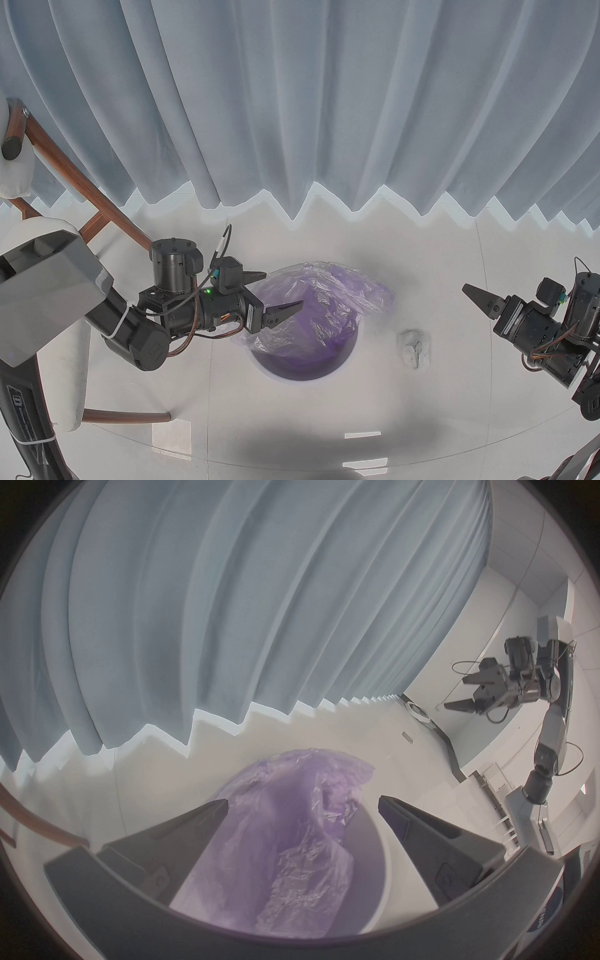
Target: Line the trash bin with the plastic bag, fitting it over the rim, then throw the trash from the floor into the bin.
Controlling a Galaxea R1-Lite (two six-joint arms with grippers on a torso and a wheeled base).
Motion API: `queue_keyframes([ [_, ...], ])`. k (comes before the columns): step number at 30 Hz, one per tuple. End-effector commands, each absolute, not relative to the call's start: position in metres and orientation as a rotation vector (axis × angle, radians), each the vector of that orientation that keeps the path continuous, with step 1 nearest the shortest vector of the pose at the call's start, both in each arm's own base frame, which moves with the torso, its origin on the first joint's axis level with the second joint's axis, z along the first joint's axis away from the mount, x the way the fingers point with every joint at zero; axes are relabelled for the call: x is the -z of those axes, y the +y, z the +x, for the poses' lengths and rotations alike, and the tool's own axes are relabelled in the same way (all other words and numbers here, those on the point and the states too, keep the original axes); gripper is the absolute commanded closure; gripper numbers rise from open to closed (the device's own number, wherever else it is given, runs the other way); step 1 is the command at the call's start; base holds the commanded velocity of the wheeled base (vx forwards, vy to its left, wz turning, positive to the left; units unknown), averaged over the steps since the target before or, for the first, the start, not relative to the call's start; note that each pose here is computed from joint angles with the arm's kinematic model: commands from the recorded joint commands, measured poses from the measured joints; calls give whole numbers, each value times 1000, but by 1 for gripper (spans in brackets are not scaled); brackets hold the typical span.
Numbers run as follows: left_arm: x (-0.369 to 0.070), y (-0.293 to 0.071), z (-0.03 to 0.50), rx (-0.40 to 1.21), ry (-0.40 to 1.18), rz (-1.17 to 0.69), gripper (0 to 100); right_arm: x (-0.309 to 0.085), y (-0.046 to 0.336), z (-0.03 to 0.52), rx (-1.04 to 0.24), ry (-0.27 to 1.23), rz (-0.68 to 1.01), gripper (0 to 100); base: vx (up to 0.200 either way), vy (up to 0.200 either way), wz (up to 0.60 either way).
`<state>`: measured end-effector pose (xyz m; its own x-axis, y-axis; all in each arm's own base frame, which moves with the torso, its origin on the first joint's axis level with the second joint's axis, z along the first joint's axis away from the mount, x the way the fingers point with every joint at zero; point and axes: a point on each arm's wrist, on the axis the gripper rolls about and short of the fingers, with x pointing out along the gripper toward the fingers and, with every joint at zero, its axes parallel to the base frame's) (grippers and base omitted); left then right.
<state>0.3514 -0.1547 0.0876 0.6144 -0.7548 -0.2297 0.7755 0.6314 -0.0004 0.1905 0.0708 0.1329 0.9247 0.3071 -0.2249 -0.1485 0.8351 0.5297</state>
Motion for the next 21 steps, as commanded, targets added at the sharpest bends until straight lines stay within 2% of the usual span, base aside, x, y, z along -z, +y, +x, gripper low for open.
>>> queue_keyframes([
  [1, -64, -157, 357, 884, 260, 122, 0, -134, 71, 190, -251, 305, 531, 0, 0, 0, 0],
  [4, -63, -159, 357, 889, 263, 121, 0, -134, 72, 190, -250, 307, 532, 0, 0, 0, 0],
  [5, -63, -160, 356, 892, 266, 122, 100, -132, 71, 190, -248, 314, 531, 0, 0, 0, 0],
  [13, -61, -162, 352, 902, 274, 125, 100, -135, 75, 192, -266, 310, 523, 0, 0, 0, 0],
  [19, -66, -179, 311, 992, 312, 137, 100, -136, 90, 209, -295, 327, 524, 0, 0, 0, 0],
  [21, -55, -183, 285, 1037, 383, 148, 100, -130, 96, 223, -288, 349, 518, 0, 0, 0, 0],
])
